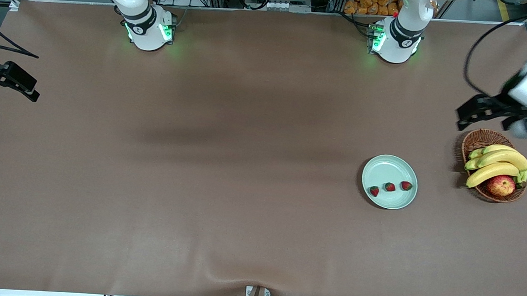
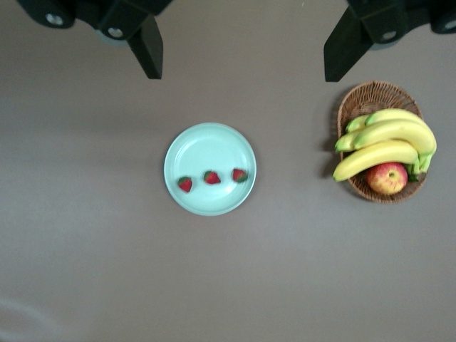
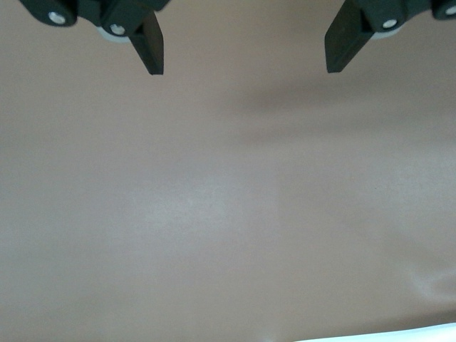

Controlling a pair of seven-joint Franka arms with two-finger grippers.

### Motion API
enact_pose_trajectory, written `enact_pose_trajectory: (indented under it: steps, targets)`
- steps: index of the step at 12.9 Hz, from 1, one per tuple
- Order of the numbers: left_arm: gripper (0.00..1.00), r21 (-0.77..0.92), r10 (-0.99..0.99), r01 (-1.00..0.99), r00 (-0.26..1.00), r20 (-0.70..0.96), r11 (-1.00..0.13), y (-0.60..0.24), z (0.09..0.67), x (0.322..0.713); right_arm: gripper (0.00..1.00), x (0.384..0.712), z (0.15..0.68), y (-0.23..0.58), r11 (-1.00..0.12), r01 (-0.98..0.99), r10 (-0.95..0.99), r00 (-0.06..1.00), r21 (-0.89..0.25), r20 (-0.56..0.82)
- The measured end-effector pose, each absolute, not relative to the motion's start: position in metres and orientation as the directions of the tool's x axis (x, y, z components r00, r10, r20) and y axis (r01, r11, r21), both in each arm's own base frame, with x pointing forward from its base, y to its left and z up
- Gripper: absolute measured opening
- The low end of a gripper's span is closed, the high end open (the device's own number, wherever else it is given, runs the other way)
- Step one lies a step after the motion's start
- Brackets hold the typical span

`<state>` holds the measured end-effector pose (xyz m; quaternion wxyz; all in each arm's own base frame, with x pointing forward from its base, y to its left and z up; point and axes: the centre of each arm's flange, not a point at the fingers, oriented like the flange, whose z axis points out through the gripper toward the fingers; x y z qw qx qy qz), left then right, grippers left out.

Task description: Collect all strawberries into plate

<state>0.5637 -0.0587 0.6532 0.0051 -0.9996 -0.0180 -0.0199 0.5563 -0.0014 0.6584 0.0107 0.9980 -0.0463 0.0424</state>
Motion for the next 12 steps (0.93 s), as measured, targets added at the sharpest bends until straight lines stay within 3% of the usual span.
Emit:
enact_pose_trajectory:
  steps: [7, 12]
  targets:
    - [1.0, 0.013, 0.041, 0.041, 0.999, -0.012, -0.999, -0.042, 0.65, 0.517, 1.0, 0.556, 0.659, 0.004, -0.996, -0.082, -0.08, 0.993, 0.019, 0.087]
    - [1.0, 0.016, 0.023, 0.023, 1.0, -0.012, -1.0, -0.05, 0.651, 0.51, 1.0, 0.556, 0.659, 0.004, -0.996, -0.082, -0.08, 0.993, 0.019, 0.088]
